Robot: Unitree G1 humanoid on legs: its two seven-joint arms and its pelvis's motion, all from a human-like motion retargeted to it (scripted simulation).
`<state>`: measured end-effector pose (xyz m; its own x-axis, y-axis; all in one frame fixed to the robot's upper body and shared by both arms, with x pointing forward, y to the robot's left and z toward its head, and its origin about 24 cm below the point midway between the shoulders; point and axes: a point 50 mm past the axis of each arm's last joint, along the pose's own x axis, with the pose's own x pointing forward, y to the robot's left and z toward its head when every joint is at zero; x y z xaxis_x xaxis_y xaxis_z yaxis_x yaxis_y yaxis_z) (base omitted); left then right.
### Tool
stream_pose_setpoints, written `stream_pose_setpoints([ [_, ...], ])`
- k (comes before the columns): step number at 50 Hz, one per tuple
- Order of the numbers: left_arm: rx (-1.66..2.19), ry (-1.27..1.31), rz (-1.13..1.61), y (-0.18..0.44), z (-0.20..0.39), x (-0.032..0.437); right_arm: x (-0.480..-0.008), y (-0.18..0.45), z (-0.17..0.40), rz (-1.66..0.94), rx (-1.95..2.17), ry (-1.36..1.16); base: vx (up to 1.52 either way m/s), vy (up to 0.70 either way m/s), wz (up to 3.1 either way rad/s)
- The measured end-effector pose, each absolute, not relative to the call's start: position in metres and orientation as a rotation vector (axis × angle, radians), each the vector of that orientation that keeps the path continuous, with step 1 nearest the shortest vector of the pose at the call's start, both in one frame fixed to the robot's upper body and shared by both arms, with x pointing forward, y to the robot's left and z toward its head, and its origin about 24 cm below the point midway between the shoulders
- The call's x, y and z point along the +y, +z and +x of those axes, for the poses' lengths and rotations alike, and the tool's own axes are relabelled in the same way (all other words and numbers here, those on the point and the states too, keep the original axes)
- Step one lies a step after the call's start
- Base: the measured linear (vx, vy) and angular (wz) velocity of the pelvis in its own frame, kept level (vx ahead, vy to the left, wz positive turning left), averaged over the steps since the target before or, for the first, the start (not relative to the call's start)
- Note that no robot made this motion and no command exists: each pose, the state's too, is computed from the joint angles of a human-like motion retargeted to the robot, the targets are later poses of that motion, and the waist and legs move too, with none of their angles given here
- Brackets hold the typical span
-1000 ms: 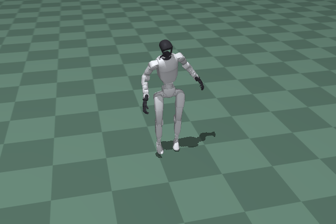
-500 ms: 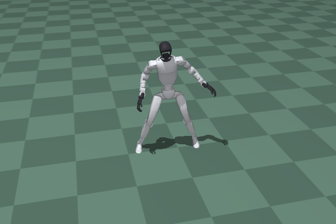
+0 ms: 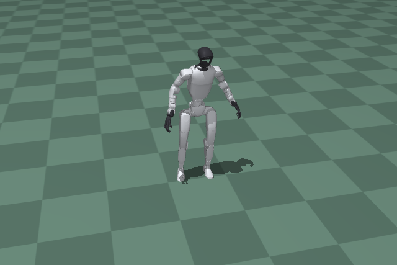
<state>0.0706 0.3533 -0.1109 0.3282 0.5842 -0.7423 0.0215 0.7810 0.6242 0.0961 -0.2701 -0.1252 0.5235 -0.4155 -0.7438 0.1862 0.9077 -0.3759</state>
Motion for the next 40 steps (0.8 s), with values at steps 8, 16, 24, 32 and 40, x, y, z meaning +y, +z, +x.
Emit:
stream_pose_setpoints([
  [8,1.008,0.535,0.72,-0.075,0.124,0.382,-0.23,-0.104,0.139,-0.562,0.727,-0.015,0.01,-0.23,0.65],
  [16,0.931,0.506,0.709,-0.067,0.139,0.378,-0.242,-0.072,0.177,-0.566,0.58,0.031,-0.01,-0.27,0.22],
  [24,0.978,0.586,0.794,-0.063,0.13,0.393,-0.248,-0.061,0.189,-0.651,0.504,-0.037,-0.04,-0.41,-0.05],
  [32,1.051,0.834,0.482,-0.095,0.086,0.369,-0.256,-0.073,0.165,-0.702,0.576,-0.076,0.05,-0.57,-0.54],
  [40,1.19,0.493,0.448,-0.143,0.064,0.282,-0.304,-0.079,0.131,-0.676,0.746,-0.227,0.06,-0.48,0.08],
])
